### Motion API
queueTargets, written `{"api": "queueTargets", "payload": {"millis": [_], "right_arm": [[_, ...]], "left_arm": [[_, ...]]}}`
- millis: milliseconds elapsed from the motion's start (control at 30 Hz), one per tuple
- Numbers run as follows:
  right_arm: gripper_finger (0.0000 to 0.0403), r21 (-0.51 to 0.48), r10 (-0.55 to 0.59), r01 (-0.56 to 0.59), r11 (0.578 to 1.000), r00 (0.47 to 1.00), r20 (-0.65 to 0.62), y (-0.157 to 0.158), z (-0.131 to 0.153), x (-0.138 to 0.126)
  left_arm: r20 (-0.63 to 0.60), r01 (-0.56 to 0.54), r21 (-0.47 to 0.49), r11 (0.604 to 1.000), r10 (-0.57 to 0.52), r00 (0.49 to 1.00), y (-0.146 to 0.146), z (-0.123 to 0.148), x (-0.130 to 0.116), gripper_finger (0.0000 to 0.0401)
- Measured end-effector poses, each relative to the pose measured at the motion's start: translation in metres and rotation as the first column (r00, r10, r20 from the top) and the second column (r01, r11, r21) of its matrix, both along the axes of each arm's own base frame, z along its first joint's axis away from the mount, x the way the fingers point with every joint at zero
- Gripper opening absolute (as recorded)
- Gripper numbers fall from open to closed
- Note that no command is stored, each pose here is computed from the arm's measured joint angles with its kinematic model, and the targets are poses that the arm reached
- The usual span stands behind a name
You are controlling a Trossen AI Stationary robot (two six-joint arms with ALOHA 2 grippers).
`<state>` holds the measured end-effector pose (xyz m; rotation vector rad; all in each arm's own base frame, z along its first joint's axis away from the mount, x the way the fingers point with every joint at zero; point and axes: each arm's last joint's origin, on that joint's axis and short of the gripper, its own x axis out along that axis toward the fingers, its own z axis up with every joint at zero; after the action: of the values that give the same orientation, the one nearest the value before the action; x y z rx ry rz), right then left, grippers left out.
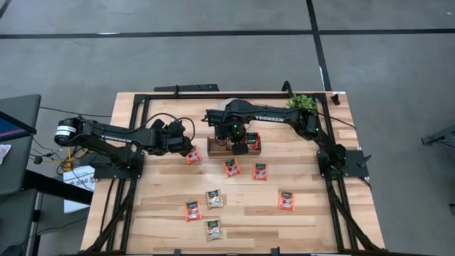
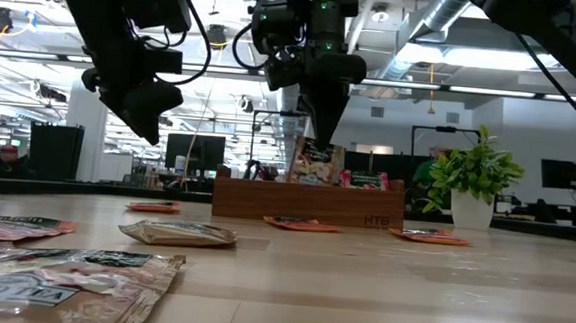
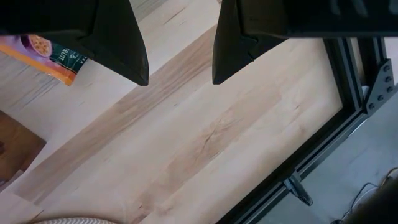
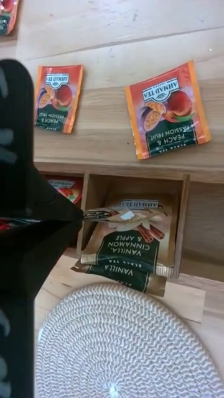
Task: Pick & Place Tea
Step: Put the top right brown tea bag into the middle slot of the wooden organizer, then put the top brown tea bag into the middle slot of the wooden organizer
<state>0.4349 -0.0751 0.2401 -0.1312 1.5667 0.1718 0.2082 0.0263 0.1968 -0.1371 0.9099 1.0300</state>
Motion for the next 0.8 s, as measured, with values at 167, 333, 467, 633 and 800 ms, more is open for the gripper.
{"api": "queueTargets", "payload": {"millis": [167,333,467,633,800], "right_arm": [[0.0028,-0.001,0.000,0.000,1.000,1.000,0.002,0.000,0.000,0.000],[0.0066,-0.004,0.000,0.000,1.000,1.000,0.013,0.000,0.000,0.001],[0.0082,-0.008,-0.002,0.003,1.000,1.000,0.011,0.000,0.000,0.001],[0.0085,-0.021,-0.075,0.075,0.997,0.997,-0.031,0.000,0.013,-0.009],[0.0077,0.055,-0.117,0.117,0.992,0.993,-0.003,0.009,0.043,-0.027]], "left_arm": [[0.000,0.000,0.000,1.000,0.000,1.000,0.000,0.000,0.000,0.0171],[0.000,0.000,0.000,1.000,0.000,1.000,0.000,0.000,0.000,0.0171],[0.000,0.000,0.000,1.000,0.000,1.000,0.000,0.000,0.000,0.0171],[0.001,0.003,-0.010,1.000,-0.003,1.000,0.000,0.000,0.000,0.0171],[-0.009,0.027,-0.036,0.999,-0.027,1.000,-0.001,-0.001,0.000,0.0171]]}}
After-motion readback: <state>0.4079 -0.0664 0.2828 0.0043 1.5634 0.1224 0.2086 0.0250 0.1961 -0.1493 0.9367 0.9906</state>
